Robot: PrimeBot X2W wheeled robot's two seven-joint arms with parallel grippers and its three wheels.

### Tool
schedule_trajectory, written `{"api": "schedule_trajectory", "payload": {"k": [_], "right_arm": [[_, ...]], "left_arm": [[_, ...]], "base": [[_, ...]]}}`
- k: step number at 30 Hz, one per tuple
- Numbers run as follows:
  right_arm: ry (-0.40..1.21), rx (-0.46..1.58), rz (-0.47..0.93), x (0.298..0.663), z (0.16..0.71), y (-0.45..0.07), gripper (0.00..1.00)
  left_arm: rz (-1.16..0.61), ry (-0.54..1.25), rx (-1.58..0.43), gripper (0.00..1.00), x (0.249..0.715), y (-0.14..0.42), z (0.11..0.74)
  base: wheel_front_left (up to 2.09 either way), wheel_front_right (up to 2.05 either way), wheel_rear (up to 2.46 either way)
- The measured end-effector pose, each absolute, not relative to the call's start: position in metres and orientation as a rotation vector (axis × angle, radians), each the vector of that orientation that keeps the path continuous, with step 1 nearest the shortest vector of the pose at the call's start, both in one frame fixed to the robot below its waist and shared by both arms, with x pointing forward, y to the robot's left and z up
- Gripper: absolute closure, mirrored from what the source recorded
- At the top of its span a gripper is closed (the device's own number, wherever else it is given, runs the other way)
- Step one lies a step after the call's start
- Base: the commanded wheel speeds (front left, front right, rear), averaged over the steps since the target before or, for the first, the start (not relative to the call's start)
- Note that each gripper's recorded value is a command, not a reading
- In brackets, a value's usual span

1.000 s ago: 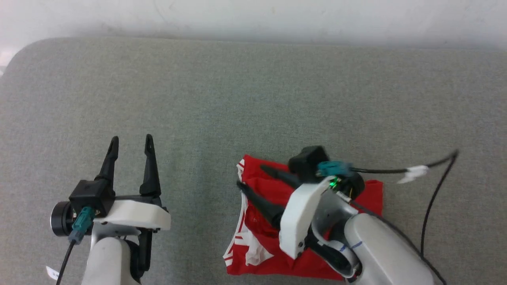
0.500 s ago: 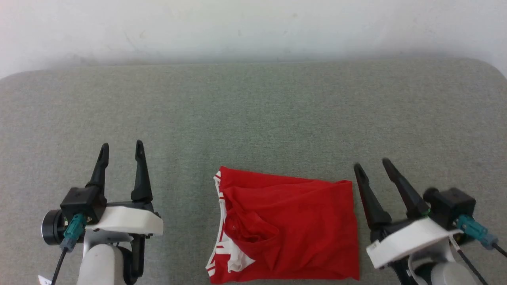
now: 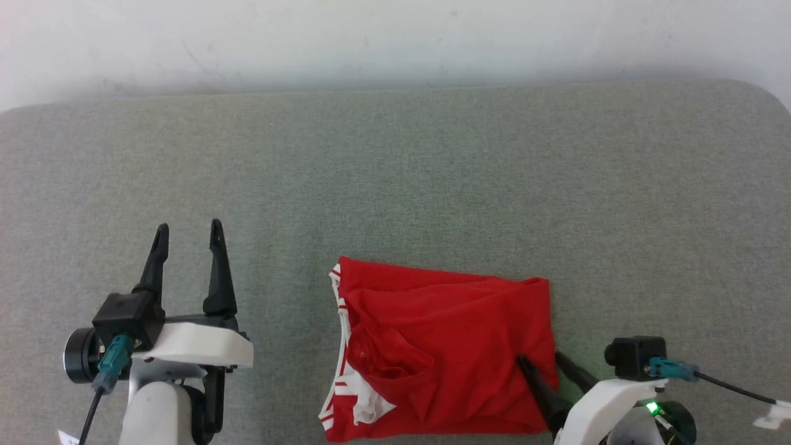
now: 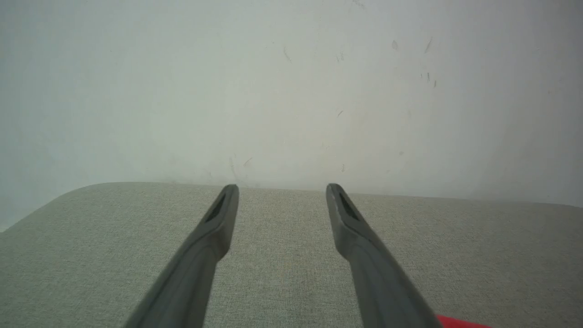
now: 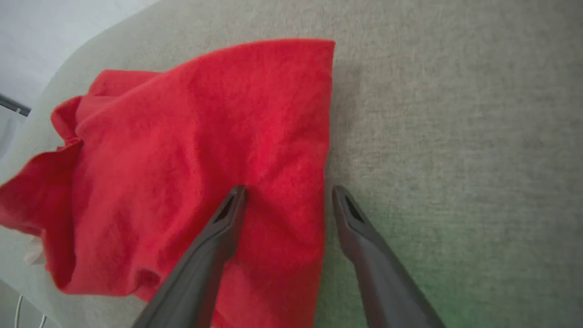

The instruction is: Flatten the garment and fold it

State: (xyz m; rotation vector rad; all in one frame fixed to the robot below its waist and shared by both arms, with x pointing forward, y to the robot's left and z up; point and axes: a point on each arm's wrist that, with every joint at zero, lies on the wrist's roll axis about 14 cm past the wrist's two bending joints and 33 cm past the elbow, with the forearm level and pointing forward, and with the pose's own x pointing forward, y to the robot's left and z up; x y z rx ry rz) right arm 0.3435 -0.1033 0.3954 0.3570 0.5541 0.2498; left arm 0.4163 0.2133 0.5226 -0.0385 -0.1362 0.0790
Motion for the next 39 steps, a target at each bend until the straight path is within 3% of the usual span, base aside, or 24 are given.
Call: {"api": "schedule_trajectory", "payload": {"k": [6, 9, 10, 14, 22, 28, 39], "right_arm": [[0.702, 0.363, 0.295, 0.341, 0.378, -0.091, 0.00], [0.723, 0.353, 0.306, 0.344, 0.379, -0.090, 0.86], [0.727, 0.347, 0.308, 0.345, 0.380, -0.090, 1.00], [0.708, 0.259, 0.335, 0.352, 0.388, -0.087, 1.00], [0.590, -0.205, 0.364, 0.396, 0.436, -0.109, 1.00], [0.513, -0.486, 0.239, 0.429, 0.477, -0.186, 1.00], [0.616, -0.610, -0.049, 0.434, 0.480, -0.327, 1.00]], "left_arm": [[0.087, -0.131, -0.037, 0.00, 0.414, 0.217, 0.521], [0.090, -0.131, -0.037, 0.00, 0.412, 0.218, 0.522], [0.090, -0.132, -0.037, 0.00, 0.411, 0.218, 0.522], [0.090, -0.136, -0.039, 0.00, 0.411, 0.218, 0.524], [0.073, -0.133, -0.045, 0.00, 0.414, 0.208, 0.521], [0.019, -0.140, -0.063, 0.00, 0.430, 0.185, 0.521], [-0.097, -0.166, -0.100, 0.00, 0.479, 0.137, 0.519]], "base": [[0.00, 0.00, 0.00], [0.00, 0.00, 0.00], [0.00, 0.00, 0.00], [0.00, 0.00, 0.00], [0.00, 0.00, 0.00], [0.00, 0.00, 0.00], [0.00, 0.00, 0.00]]}}
